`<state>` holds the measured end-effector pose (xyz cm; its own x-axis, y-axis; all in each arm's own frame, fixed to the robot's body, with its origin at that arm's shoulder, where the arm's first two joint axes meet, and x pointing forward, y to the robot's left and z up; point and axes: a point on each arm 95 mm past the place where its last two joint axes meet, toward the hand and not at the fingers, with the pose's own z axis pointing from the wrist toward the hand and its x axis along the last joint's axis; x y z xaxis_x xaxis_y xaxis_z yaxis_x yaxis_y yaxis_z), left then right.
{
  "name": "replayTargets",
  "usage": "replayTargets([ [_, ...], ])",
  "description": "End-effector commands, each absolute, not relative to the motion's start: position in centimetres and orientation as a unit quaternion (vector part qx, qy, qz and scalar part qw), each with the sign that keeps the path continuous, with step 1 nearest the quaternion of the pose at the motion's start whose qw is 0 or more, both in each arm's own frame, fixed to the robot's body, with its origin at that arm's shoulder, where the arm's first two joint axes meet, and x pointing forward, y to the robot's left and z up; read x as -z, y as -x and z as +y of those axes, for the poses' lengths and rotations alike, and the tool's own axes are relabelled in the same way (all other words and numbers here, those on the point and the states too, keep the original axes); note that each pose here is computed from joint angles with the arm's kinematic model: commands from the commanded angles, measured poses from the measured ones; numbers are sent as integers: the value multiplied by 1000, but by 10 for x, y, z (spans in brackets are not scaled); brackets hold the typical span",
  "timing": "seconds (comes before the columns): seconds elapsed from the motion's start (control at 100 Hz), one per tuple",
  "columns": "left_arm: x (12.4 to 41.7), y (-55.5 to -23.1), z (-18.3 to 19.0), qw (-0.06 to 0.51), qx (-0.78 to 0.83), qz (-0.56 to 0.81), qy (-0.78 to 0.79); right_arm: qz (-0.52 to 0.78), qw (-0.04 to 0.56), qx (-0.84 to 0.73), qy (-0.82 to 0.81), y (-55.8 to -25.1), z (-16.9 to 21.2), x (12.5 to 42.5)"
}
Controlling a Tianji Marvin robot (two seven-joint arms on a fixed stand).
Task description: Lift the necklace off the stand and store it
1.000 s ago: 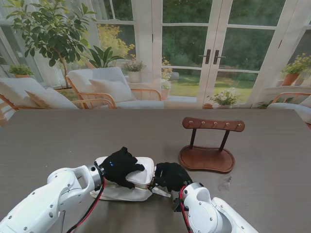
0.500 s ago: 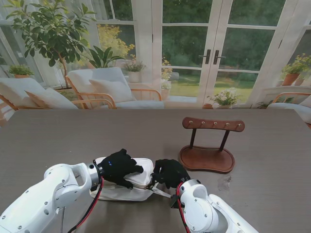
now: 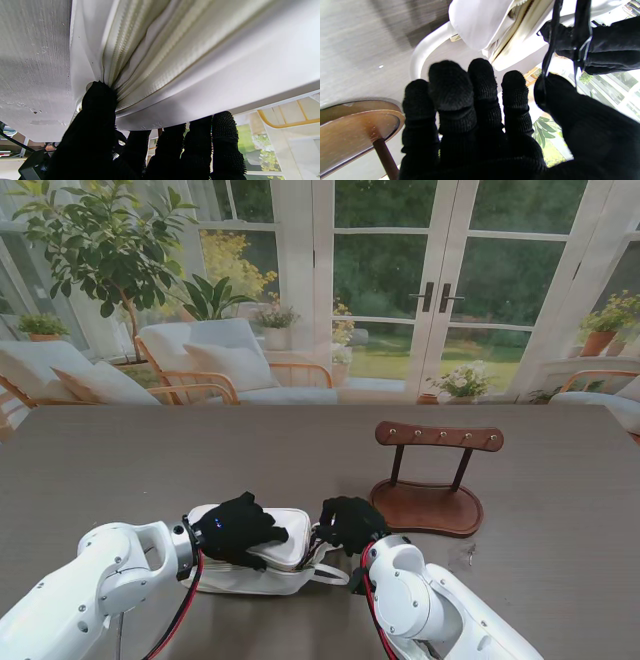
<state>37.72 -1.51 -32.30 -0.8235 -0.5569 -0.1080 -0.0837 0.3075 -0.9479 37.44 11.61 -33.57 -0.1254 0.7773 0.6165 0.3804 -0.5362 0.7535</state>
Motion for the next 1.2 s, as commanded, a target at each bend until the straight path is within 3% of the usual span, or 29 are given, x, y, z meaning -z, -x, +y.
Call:
replayTargets([
  [0.0, 362, -363, 6, 187, 496, 815, 235, 455, 168, -595, -641, -377, 116, 334],
  [0.47, 362, -356, 9, 171, 496, 816, 244, 469, 203, -580, -634, -380, 117, 326],
  [1.19, 361, -353, 10, 154, 489, 822, 249, 487, 245, -542, -640, -410, 113, 322],
])
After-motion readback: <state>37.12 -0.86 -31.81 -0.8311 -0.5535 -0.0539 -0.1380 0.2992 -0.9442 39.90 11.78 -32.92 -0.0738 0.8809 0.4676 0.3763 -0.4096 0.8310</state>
